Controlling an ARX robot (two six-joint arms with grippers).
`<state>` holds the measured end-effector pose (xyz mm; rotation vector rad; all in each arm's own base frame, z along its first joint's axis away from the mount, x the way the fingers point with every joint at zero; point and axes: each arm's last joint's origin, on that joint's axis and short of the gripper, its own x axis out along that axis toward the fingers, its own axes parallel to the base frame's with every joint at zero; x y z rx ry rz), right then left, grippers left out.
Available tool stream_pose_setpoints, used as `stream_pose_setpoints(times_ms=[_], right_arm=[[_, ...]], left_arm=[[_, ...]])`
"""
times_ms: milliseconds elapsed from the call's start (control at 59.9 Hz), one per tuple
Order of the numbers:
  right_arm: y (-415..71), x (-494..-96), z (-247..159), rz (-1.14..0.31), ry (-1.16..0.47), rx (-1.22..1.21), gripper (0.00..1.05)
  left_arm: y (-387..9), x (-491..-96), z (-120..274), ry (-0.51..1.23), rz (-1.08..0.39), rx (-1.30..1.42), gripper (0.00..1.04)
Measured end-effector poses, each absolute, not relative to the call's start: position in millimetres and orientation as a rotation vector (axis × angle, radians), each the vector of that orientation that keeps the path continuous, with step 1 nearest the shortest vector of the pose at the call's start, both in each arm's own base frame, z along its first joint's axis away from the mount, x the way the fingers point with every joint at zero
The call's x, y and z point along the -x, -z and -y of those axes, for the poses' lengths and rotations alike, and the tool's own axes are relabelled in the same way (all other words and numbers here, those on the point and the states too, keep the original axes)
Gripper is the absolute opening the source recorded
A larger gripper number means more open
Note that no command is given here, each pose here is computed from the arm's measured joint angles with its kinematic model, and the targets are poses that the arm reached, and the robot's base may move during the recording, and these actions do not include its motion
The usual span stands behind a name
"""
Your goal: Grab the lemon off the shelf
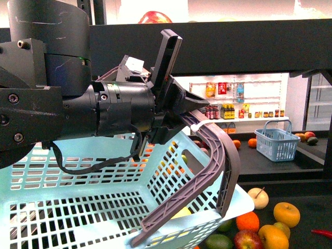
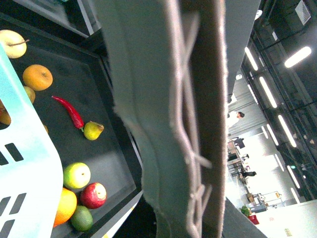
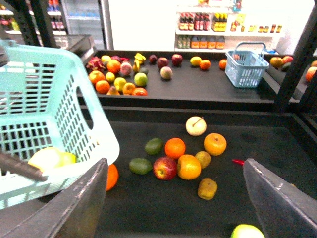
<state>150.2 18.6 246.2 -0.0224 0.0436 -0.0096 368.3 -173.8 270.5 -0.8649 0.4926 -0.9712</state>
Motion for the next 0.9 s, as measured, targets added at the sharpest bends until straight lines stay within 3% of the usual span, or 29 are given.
stream_pose_setpoints(times_ms=[167,367,901], right_arm=[[-206.1,-113.2,-14.3,-0.027,-0.008,0.019,0.48],[-188.5,-99.1,-0.5,-0.015,-0.004,0.011,0.02],[-174.8,-98.0,-0.3,-0.007,-0.003,0.009,0.03]], left_arm=[[-270.5,-368.6,173.2,0.967,-0.49,0.865,0.09],[-270.5,-368.5,173.4,0.97,-0.494,0.869,0.09],[-270.5,-368.5,173.2,0.969,-0.493,0.867,0.09]])
